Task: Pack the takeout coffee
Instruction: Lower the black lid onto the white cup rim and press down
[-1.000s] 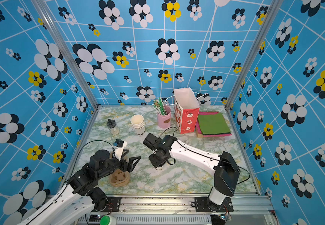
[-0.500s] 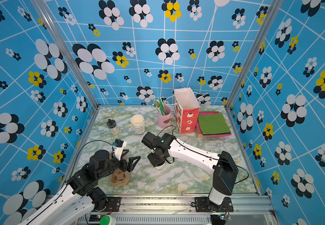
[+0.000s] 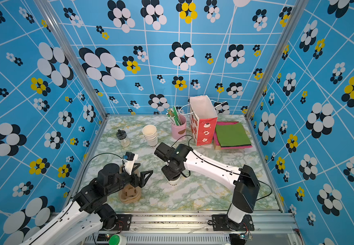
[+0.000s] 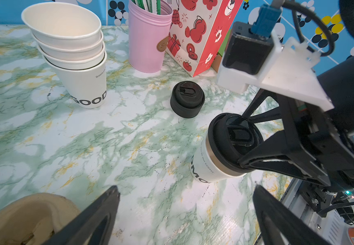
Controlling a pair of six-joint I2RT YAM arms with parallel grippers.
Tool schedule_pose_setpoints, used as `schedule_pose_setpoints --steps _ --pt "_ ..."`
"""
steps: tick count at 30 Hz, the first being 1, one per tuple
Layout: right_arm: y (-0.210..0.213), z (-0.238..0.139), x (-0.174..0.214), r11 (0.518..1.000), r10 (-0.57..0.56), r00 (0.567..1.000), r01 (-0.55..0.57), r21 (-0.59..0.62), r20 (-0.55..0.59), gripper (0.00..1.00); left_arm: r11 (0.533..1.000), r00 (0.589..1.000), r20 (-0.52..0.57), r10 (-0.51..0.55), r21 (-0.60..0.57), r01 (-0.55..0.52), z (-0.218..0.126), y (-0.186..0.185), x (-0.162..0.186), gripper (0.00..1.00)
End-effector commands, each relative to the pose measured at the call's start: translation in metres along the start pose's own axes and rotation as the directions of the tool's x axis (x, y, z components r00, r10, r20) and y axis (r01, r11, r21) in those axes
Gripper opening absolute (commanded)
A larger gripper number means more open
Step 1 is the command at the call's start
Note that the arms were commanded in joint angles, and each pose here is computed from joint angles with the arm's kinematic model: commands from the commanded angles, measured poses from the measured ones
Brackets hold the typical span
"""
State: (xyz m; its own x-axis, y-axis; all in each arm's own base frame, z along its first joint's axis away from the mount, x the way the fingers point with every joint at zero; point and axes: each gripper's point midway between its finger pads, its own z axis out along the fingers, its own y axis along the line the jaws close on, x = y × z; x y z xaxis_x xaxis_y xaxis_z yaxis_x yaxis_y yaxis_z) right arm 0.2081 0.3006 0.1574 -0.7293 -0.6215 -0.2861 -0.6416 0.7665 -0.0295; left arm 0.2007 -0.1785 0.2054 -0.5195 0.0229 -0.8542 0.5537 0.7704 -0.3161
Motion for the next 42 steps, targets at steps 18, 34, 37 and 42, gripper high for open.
schedule_pose_setpoints --steps 18,34,37,42 --pt "0.004 0.022 0.013 1.000 -0.018 0.998 0.018 -0.005 -0.054 0.68 1.000 1.000 0.023 -0.017 -0.006 0.018 0.000 0.003 -0.002 0.99" --pt "0.008 0.029 0.019 1.000 -0.012 0.998 0.010 -0.025 -0.064 0.68 1.000 0.999 0.025 -0.023 -0.002 0.023 0.001 0.003 -0.003 0.99" --pt "0.008 0.030 0.021 0.999 -0.007 0.998 0.005 -0.031 -0.065 0.68 1.000 0.999 0.026 -0.025 -0.002 0.025 0.001 0.003 -0.003 0.99" --pt "0.008 0.034 0.025 1.000 -0.004 0.997 0.002 -0.031 -0.074 0.68 1.000 0.999 0.026 -0.026 0.001 0.026 0.002 0.003 -0.004 0.99"
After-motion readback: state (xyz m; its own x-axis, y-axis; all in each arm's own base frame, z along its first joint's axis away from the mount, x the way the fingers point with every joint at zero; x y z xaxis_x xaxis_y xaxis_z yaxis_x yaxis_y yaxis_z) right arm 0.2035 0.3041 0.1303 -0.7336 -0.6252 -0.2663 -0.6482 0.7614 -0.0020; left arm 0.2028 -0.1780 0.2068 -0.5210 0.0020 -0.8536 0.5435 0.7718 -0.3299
